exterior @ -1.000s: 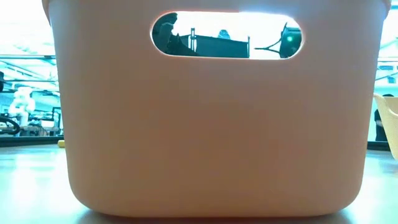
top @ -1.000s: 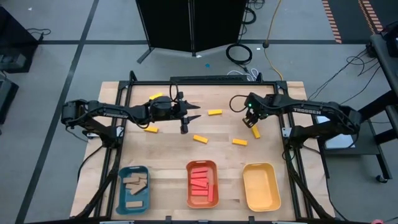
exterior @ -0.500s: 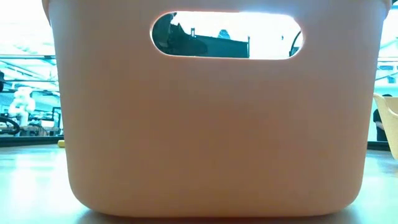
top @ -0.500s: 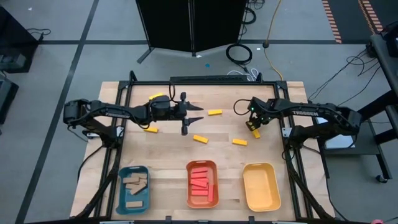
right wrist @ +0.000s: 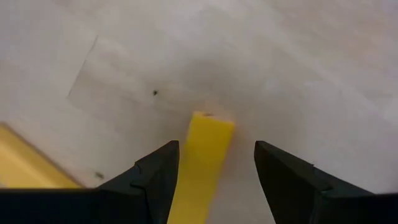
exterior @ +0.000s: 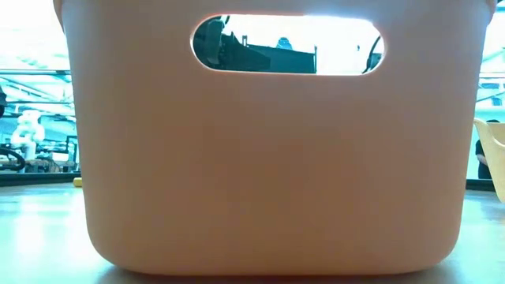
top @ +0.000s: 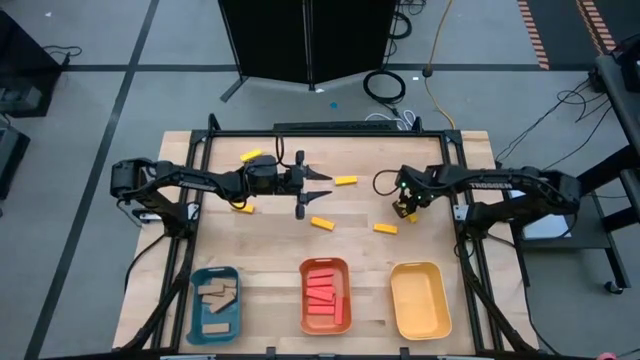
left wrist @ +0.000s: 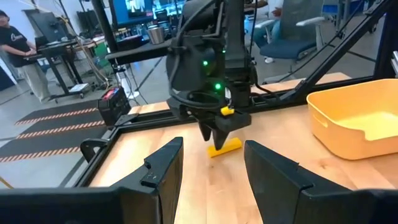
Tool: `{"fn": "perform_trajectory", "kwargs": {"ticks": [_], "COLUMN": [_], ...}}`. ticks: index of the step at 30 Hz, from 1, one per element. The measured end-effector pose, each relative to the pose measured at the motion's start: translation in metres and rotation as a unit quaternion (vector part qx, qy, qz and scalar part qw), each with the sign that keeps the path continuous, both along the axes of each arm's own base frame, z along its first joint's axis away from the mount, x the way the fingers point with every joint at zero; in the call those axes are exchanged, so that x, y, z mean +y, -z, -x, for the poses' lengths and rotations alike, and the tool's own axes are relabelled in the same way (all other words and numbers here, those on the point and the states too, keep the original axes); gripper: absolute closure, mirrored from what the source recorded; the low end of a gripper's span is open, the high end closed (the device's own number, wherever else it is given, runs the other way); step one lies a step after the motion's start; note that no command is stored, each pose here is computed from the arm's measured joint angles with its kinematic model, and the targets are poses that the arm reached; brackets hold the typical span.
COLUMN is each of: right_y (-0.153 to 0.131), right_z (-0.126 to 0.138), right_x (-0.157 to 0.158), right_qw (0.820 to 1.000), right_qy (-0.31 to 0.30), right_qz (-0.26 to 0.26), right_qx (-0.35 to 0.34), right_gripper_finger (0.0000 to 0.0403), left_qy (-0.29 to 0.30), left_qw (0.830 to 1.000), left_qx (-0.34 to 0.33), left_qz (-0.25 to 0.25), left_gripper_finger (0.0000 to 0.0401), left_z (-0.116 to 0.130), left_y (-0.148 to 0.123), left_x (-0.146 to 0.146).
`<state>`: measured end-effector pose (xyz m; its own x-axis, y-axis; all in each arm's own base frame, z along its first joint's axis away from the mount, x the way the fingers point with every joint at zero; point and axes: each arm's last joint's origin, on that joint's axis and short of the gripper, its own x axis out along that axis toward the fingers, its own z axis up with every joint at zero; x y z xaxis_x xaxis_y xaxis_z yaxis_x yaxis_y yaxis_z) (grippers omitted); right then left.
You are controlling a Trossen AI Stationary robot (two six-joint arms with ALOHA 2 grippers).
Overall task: Sort blocks
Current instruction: Put the top right yellow block into the yellow bin
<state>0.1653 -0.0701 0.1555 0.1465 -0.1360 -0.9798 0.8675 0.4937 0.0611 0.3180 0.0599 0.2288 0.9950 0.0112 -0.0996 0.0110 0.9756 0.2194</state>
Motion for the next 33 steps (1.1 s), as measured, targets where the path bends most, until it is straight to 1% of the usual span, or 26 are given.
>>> {"fn": "perform_trajectory", "kwargs": {"ticks": [3,6,8,14,18,20,22,27,31,33], "right_y": [0.0,-0.001,0.001,0.018,0.02,0.02,0.02,0.02,0.016,0.006], "right_z": [-0.004,-0.006,-0.005,0.006,0.006,0.006,0.005,0.003,-0.006,-0.014], "right_x": [0.006,0.01,0.012,0.018,0.018,0.02,0.021,0.023,0.022,0.021], "right_qw": [1.0,1.0,1.0,1.0,1.0,1.0,1.0,1.0,0.999,0.996], "right_qy": [-0.012,-0.005,0.0,0.022,0.024,0.019,0.013,-0.005,-0.031,-0.051], "right_qz": [0.003,0.005,0.013,0.002,0.003,0.004,0.005,0.01,0.02,0.031], "right_qx": [-0.009,-0.012,-0.004,0.015,0.008,0.005,0.003,-0.001,-0.037,-0.064], "right_gripper_finger": [0.02,0.02,0.02,0.02,0.0205,0.0218,0.0241,0.033,0.0335,0.0335], "left_qy": [0.0,-0.001,-0.001,-0.002,-0.002,-0.002,-0.002,-0.003,-0.003,-0.003], "left_qw": [1.0,1.0,1.0,1.0,1.0,1.0,1.0,1.0,1.0,1.0], "left_qx": [-0.001,-0.004,-0.004,-0.004,-0.013,-0.013,-0.013,-0.014,-0.014,-0.014], "left_qz": [-0.001,-0.001,-0.001,-0.001,-0.002,-0.002,0.001,0.009,0.01,0.01], "left_gripper_finger": [0.0232,0.0232,0.0232,0.0232,0.0232,0.0232,0.0232,0.0232,0.0232,0.0232], "left_z": [0.0,0.0,0.0,0.0,0.0,0.0,0.0,0.0,0.0,0.0], "left_y": [0.0,-0.001,-0.001,-0.001,-0.003,-0.003,-0.003,-0.003,-0.003,-0.003], "left_x": [0.0,0.0,0.0,0.0,0.0,0.0,0.0,0.0,0.0,0.0]}}
